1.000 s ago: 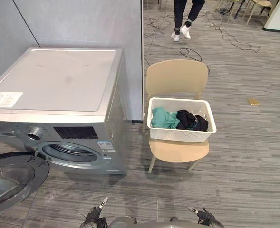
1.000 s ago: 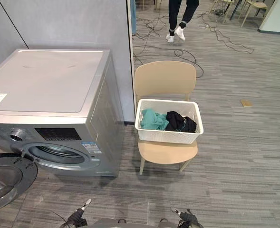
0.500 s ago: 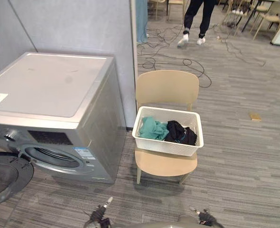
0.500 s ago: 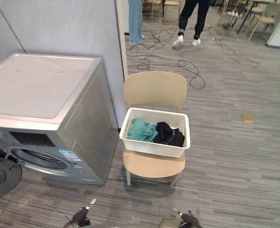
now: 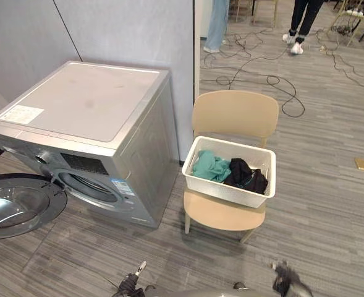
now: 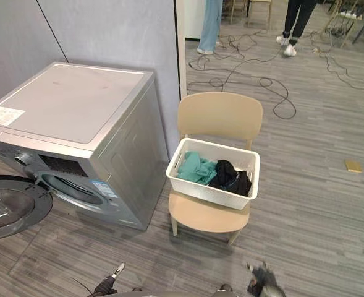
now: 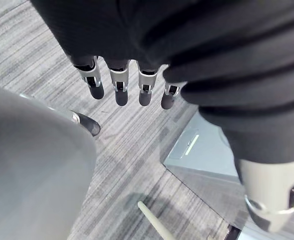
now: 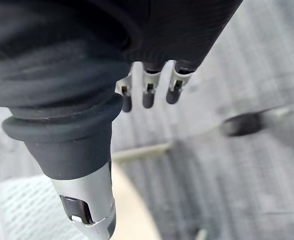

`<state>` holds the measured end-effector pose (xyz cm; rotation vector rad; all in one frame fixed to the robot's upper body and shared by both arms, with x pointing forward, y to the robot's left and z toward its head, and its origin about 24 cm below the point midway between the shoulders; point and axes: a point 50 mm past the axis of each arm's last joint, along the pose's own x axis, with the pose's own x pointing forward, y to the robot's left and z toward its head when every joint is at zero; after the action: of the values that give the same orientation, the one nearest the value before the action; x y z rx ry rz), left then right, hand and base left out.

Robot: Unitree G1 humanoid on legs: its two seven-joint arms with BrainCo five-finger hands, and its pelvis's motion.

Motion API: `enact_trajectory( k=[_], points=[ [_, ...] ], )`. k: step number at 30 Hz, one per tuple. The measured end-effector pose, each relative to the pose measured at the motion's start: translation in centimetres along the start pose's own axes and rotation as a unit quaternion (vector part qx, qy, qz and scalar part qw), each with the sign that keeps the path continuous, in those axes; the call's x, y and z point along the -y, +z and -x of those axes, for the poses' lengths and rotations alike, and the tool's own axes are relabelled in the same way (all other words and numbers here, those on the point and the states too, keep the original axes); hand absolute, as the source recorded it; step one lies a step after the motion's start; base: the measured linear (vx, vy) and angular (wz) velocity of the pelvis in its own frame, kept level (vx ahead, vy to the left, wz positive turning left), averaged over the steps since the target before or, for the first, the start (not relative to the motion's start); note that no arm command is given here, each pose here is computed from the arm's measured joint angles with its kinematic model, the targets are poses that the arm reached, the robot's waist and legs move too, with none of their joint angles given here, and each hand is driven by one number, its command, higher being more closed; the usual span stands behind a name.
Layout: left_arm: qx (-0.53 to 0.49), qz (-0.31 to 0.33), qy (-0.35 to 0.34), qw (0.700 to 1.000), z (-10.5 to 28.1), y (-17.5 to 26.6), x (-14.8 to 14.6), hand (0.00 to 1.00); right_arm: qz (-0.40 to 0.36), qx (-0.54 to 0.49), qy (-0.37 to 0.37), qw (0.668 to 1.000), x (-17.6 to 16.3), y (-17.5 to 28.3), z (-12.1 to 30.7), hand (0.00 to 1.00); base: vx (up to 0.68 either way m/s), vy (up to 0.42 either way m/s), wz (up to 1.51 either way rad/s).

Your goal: Pick up the laundry basket with both hands and put the clothes into the washing machine.

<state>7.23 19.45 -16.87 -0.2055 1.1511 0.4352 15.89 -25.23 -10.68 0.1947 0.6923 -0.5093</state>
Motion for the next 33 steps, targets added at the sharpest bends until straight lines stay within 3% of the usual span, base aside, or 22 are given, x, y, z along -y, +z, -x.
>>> enact_trajectory(
  k=[4, 7, 13, 21, 25, 33],
  points=[
    [-0.008, -0.029, 0.035, 0.999, 0.2, -0.7, -2.4, 0.00, 0.007, 0.199, 0.078, 0.977, -6.1, 8.9, 1.4, 0.00, -0.08, 0.142, -0.31],
    [-0.009, -0.061, 0.034, 0.998, 0.3, -0.9, -2.5, 0.00, 0.028, 0.307, 0.111, 0.945, -8.5, 13.6, 3.2, 0.00, 0.02, 0.026, -0.11],
    [0.022, -0.090, 0.014, 0.996, 0.2, 0.2, -1.4, 0.00, 0.134, 0.430, 0.115, 0.886, -12.2, 20.8, 4.2, 0.00, 0.04, -0.005, 0.05],
    [0.081, -0.093, 0.005, 0.992, 0.0, 3.3, -0.9, 0.00, 0.238, 0.438, 0.065, 0.865, -15.2, 30.5, 2.7, 0.00, -0.04, -0.009, 0.24],
    [0.092, -0.072, 0.005, 0.993, 0.0, 3.9, -0.8, 0.00, 0.240, 0.434, 0.028, 0.868, -14.7, 35.3, 3.4, 0.00, -0.08, 0.005, 0.27],
    [0.140, -0.060, -0.012, 0.988, 0.2, 6.1, 0.6, 0.00, 0.235, 0.437, -0.029, 0.868, -11.1, 38.7, 4.1, 0.00, -0.07, 0.007, 0.27]
  ],
)
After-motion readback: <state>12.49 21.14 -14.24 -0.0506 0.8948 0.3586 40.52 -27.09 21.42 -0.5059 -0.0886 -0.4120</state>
